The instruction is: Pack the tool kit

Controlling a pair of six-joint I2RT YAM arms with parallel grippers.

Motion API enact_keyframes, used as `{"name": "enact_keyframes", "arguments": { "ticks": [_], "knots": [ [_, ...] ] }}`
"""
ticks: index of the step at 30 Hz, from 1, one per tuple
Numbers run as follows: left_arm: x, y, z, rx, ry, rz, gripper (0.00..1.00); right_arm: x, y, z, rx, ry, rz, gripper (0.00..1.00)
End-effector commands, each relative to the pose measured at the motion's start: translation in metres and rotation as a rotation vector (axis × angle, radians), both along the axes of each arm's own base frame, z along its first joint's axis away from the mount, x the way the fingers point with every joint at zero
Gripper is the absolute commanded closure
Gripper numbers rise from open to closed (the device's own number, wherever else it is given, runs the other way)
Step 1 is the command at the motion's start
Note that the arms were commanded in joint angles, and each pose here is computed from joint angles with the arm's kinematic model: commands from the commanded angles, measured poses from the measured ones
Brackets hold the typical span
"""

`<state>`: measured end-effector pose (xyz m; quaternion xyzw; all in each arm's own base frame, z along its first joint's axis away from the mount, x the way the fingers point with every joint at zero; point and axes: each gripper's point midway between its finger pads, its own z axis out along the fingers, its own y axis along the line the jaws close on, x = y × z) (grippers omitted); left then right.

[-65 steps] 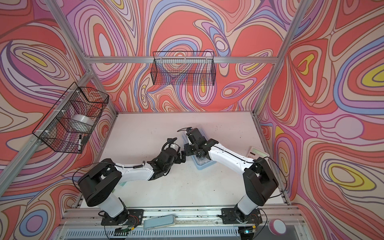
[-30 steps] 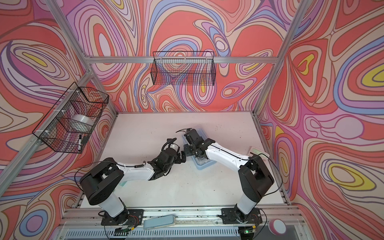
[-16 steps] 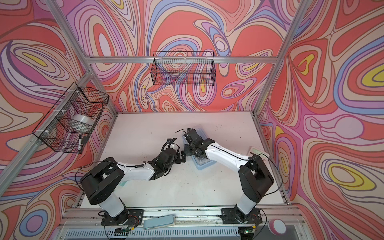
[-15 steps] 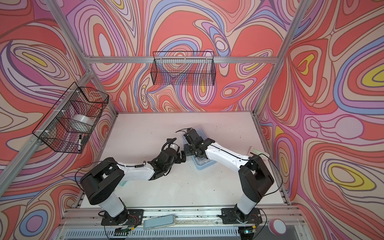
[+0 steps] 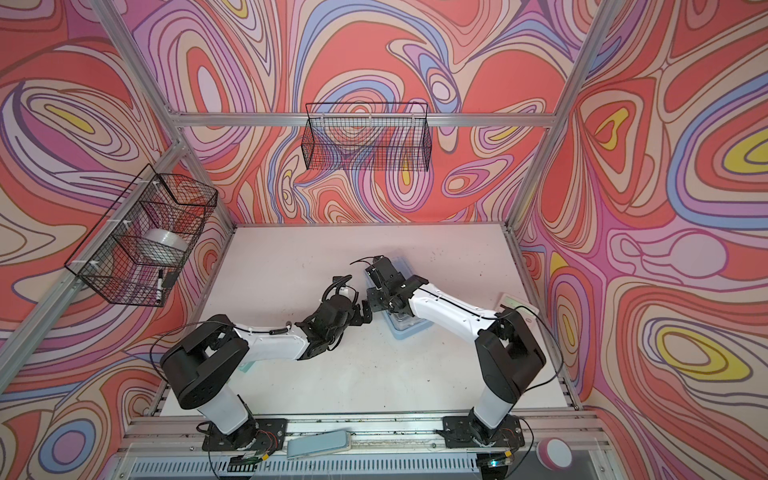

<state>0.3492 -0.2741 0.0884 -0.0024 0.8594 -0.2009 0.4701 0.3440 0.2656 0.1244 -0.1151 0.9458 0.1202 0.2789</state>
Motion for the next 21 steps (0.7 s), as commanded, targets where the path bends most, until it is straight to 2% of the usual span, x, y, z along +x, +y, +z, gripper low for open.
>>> {"name": "enact_keyframes", "arguments": {
  "ticks": [1,21],
  "knots": [
    [0.0043,-0.0033,0.0,-0.026,-0.002,0.0,0.0,0.0039,-0.0095,-0.0056,-0.047,0.007,-0.04,0.96],
    [0.0061,-0.007,-0.001,-0.041,0.003,-0.006,0.0,0.0031,-0.0083,-0.006,-0.042,0.013,-0.039,0.96]
  ]
}}
